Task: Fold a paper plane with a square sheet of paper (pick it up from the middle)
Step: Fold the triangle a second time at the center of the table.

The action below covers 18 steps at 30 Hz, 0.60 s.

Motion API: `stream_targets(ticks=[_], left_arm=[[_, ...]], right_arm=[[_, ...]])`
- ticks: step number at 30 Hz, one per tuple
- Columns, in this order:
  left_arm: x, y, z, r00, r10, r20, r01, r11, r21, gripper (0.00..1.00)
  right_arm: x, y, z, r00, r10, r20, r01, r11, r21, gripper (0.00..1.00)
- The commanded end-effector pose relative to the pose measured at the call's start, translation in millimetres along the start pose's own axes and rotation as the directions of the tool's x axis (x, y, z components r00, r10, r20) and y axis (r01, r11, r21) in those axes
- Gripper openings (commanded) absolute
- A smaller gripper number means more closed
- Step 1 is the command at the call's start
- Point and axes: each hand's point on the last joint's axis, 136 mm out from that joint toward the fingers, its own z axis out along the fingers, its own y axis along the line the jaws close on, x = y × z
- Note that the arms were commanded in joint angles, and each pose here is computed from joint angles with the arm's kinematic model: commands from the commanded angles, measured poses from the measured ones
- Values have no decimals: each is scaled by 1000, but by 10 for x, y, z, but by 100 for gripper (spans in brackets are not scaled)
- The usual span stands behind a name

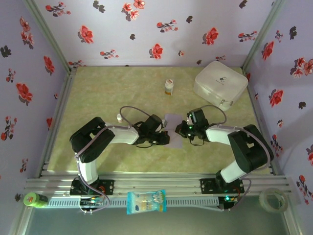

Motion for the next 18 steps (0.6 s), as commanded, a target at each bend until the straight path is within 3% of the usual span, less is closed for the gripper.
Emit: stream_targets(ticks=[1,7,18], left_arm=[[278,146,-12,993,-43,-109,34,996,-82,0],[-43,-259,-181,997,25,-67,-27,999,-23,2],[-230,-332,87,996,31,-88,-31,1000,-2,2]], right_arm=[[27,-363,25,999,48,19,-50,989,138,0],[58,-474,18,998,66,16,-67,987,148,0],[69,-396,56,998,67,-10,-65,992,108,0]])
